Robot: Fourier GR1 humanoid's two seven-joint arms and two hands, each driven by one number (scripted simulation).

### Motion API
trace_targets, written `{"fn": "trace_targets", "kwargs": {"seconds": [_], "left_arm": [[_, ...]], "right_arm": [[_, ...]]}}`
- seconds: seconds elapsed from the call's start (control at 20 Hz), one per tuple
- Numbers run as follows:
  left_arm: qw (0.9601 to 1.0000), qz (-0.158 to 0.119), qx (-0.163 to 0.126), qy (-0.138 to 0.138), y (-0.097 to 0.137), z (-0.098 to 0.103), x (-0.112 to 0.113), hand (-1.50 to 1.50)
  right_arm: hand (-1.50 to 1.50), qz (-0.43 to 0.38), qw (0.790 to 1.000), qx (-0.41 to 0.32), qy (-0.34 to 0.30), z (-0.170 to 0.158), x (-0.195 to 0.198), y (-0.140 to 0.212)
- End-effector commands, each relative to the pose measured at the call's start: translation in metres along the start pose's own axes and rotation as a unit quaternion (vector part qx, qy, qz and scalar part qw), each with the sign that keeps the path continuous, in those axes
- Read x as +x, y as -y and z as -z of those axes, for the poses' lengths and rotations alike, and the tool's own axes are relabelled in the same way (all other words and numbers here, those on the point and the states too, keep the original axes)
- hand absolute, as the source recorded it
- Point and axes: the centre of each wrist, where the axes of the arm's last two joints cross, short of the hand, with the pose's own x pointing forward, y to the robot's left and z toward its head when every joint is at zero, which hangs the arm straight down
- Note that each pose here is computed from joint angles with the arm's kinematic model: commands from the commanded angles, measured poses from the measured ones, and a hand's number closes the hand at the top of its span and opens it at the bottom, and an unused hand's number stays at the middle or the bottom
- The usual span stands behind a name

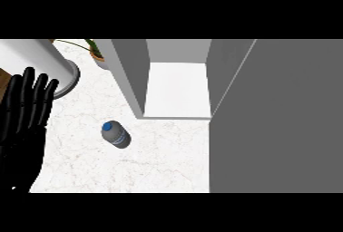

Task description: Pick up the bottled water, place it into the cabinet and close the cabinet

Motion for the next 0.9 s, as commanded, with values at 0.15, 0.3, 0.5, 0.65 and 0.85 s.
{"fn": "trace_targets", "kwargs": {"seconds": [0.15, 0.3, 0.5, 0.65, 0.85], "left_arm": [[0.9943, -0.054, -0.090, 0.017, 0.026, -0.014, 0.011, -1.50], [0.9697, -0.163, -0.147, -0.107, 0.052, -0.032, -0.014, -1.50], [0.9598, -0.190, -0.160, -0.130, 0.055, -0.048, 0.018, -1.50], [0.9578, -0.191, -0.166, -0.136, 0.049, -0.044, 0.053, -1.50], [0.9558, -0.205, -0.154, -0.143, 0.046, -0.055, 0.082, -1.50]], "right_arm": [[-1.50, -0.006, 1.000, 0.000, -0.024, -0.029, 0.016, 0.015], [-1.50, 0.101, 0.989, 0.068, -0.079, -0.035, 0.005, -0.013], [-1.50, 0.111, 0.986, 0.076, -0.100, -0.054, 0.034, 0.003], [-1.50, 0.114, 0.985, 0.077, -0.107, -0.056, 0.062, 0.002], [-1.50, 0.107, 0.986, 0.074, -0.101, -0.078, 0.082, 0.014]]}}
